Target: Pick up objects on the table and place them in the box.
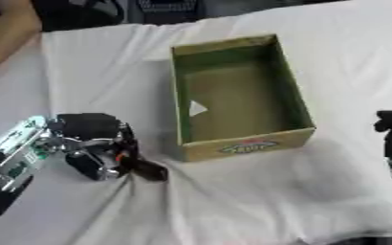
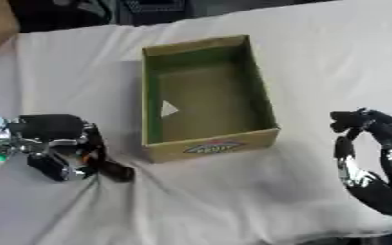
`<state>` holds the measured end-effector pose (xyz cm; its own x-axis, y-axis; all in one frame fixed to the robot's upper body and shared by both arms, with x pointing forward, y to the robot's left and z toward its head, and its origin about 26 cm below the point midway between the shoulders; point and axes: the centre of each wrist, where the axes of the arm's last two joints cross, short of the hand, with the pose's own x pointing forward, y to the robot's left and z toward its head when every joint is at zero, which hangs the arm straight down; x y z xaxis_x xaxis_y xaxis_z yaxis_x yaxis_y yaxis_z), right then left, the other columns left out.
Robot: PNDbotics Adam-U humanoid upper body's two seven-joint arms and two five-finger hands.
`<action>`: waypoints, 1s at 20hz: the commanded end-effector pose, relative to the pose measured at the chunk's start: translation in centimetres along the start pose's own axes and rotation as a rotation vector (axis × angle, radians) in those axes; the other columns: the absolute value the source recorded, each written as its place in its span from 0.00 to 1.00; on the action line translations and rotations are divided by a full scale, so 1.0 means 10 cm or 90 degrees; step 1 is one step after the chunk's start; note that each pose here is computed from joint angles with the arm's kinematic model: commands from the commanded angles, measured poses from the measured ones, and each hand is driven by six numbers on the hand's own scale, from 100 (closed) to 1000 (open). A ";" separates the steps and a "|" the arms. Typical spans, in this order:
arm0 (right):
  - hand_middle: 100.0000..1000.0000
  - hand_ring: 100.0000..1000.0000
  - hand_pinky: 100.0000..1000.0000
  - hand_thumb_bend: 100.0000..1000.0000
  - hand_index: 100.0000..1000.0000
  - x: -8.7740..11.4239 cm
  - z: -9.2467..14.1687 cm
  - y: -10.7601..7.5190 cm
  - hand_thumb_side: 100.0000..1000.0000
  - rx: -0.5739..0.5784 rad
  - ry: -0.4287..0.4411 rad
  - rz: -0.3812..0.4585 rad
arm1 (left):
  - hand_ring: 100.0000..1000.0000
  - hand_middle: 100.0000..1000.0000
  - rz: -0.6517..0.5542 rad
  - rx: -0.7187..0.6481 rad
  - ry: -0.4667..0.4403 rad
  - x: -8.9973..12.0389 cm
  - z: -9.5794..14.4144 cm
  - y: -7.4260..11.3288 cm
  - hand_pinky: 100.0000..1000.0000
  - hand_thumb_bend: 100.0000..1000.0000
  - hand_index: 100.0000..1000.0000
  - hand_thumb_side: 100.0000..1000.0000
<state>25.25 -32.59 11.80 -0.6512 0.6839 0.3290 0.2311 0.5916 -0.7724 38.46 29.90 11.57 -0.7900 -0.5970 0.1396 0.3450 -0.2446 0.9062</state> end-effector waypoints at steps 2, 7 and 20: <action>0.52 0.51 0.36 0.00 0.76 0.03 -0.04 -0.06 0.72 -0.007 -0.015 0.011 | 0.01 0.22 0.053 -0.031 0.043 -0.10 0.12 -0.08 0.00 0.00 0.40 0.22; 0.52 0.51 0.36 0.00 0.76 0.03 -0.04 -0.06 0.72 -0.006 -0.013 0.011 | 0.02 0.22 0.031 -0.027 0.050 -0.08 0.19 0.11 0.00 0.00 0.39 0.15; 0.52 0.51 0.35 0.00 0.76 0.03 -0.03 -0.06 0.72 -0.002 -0.009 0.011 | 0.05 0.24 -0.286 0.070 0.038 0.45 0.50 1.20 0.00 0.12 0.37 0.00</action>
<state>25.25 -32.60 11.80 -0.6469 0.6863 0.3324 0.2301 0.5913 -0.7729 37.04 27.71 22.87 -0.8356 -0.4979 -0.2322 -0.0218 -0.3923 0.9196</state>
